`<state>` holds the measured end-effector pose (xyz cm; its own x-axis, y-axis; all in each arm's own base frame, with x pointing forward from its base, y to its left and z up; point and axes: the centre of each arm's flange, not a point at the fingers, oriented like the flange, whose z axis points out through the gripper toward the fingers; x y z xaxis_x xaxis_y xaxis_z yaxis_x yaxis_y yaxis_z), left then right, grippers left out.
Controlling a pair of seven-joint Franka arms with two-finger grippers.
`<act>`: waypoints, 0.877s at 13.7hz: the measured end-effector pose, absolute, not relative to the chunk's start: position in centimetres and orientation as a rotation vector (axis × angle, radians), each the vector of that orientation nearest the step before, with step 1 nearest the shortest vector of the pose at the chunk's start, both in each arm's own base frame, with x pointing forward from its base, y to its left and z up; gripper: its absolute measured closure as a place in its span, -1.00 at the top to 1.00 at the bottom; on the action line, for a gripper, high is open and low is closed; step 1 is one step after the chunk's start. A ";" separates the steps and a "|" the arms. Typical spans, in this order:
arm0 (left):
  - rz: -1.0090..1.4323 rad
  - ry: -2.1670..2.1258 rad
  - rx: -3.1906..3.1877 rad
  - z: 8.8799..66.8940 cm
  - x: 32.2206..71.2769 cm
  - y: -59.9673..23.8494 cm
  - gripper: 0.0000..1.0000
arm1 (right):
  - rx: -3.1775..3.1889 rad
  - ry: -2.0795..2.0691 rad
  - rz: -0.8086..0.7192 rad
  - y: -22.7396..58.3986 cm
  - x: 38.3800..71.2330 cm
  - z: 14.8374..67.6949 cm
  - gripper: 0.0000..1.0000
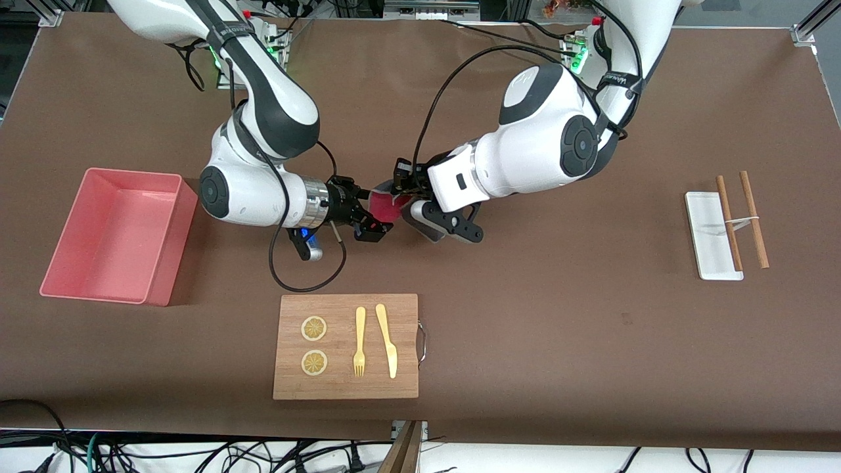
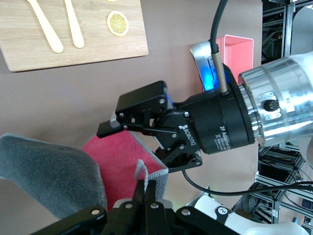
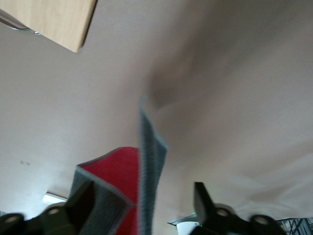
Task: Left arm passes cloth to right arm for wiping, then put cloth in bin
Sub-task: 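Grasp the cloth with the right gripper and open the left gripper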
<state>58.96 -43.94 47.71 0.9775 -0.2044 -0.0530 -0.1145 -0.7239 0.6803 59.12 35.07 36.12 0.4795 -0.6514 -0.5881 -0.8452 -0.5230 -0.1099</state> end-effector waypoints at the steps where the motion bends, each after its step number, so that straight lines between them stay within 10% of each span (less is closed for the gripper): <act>1: -0.160 -0.222 2.386 47.7 59.0 -43.9 -0.96 | -2.347 1.252 0.694 35.1 59.0 36.0 0.38; 7: -0.158 -0.217 2.387 47.7 59.1 -43.7 -0.96 | -2.354 1.249 0.709 35.1 58.9 35.9 -0.92; 12: -0.156 -0.214 2.388 47.7 59.3 -43.6 -0.96 | -2.353 1.248 0.708 35.1 58.9 36.0 -0.96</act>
